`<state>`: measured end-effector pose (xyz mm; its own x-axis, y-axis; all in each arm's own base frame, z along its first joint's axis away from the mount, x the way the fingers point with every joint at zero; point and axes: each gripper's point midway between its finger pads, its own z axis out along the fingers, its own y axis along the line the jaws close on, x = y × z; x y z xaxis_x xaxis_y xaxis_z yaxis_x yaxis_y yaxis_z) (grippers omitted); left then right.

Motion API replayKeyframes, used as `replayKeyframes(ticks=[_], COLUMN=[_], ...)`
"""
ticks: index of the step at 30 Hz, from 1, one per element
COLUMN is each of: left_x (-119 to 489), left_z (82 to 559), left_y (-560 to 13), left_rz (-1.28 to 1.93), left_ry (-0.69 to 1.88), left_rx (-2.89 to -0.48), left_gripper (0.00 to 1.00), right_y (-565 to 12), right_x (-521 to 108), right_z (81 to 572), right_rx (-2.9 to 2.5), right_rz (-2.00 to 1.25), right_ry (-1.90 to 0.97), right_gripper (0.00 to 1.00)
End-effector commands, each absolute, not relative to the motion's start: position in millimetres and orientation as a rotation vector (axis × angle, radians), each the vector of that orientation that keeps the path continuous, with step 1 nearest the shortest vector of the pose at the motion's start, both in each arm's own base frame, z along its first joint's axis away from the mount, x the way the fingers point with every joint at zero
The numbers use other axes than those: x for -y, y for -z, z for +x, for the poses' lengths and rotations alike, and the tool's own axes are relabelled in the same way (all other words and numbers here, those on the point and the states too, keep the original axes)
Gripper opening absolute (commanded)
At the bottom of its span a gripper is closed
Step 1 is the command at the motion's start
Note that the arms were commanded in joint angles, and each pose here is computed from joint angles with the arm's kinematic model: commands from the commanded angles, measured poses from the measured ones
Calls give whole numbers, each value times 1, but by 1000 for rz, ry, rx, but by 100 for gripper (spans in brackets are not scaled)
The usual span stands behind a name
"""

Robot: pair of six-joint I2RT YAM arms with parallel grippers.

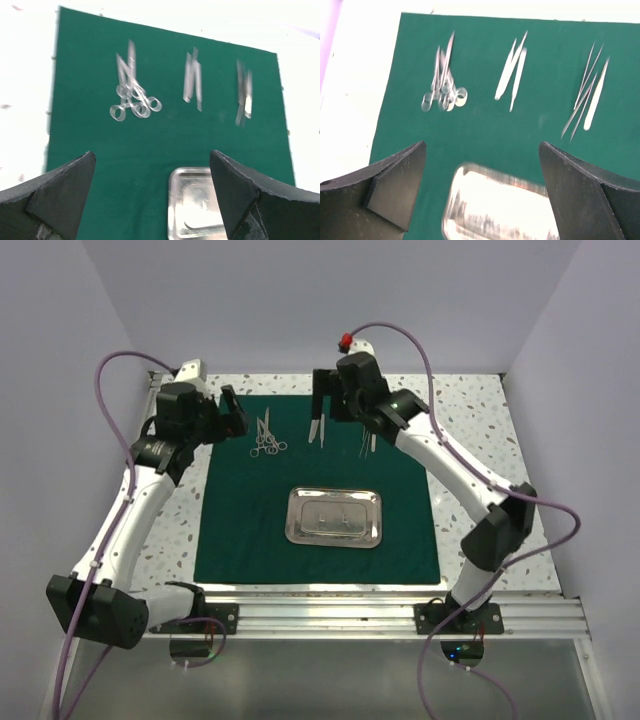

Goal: Open and lay out the surgical kit
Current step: Reset both arms

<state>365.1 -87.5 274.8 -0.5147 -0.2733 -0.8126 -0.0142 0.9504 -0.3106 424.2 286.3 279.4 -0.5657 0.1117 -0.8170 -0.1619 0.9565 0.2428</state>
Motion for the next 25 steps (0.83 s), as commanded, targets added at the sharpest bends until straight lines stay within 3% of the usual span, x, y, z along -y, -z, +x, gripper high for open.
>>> replayKeyframes(ticks=[1,6,9,18,25], left_x=[132,113,101,99,90], left_z=[360,359,355,347,327], left_y=[-275,-269,-257,-291,-312], left_rz=[-144,-185,-222,-226,-234], left_ry=[651,448,316,182,120], left_rx=[-2027,-2030,-2085,-2088,-2068], left_gripper=[100,100,98,96,98], right_y=[-226,-280,-297,-279,-291], right_x=[-251,-215,-179,-115,-120], right_z=[362,304,281,233,211], right_rx=[-2375,-2058,-1934,-2088,-2000], right_rz=[-78,-8,60,213,114], right_ry=[-308,-547,-528,-319,-486], right_gripper=[98,98,98,98,98])
